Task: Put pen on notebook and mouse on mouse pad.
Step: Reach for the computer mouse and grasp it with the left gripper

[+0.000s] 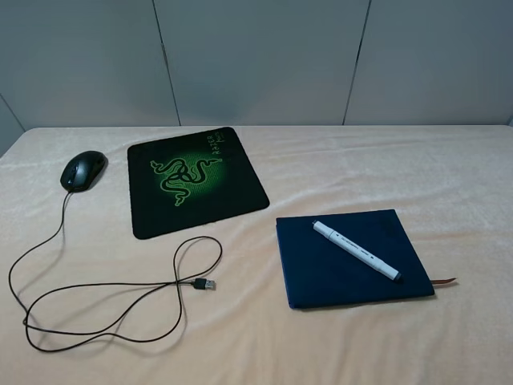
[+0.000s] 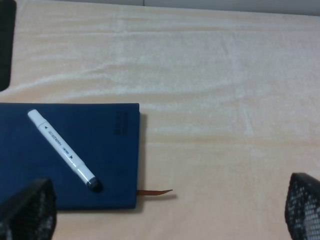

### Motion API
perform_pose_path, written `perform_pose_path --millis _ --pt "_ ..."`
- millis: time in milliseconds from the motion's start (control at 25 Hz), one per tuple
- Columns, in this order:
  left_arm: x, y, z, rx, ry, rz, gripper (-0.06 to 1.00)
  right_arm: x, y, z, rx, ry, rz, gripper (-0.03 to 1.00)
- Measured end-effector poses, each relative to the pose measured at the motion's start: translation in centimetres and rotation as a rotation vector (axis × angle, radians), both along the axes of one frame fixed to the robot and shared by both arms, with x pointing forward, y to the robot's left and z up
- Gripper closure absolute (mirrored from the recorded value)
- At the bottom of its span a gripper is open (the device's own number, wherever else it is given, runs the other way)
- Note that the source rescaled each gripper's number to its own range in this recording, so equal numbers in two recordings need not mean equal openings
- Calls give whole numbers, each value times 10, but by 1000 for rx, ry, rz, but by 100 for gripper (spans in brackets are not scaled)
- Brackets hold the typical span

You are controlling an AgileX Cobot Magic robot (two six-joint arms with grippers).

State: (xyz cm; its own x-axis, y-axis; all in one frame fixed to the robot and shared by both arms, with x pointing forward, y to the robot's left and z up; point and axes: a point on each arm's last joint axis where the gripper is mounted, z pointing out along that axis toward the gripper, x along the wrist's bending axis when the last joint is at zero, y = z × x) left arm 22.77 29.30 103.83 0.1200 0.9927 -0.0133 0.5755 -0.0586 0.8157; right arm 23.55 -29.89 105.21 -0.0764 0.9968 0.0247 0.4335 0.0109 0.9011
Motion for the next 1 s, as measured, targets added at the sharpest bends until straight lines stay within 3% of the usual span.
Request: perform_pose_path --millis 640,840,1000 --pt "-1 0 1 2 -5 1 -1 0 0 0 0 0 0 -3" --pt "1 1 20 -22 19 32 -1 0 0 0 0 0 0 -3" --pt "14 6 46 5 66 80 -1 0 0 0 0 0 0 -3"
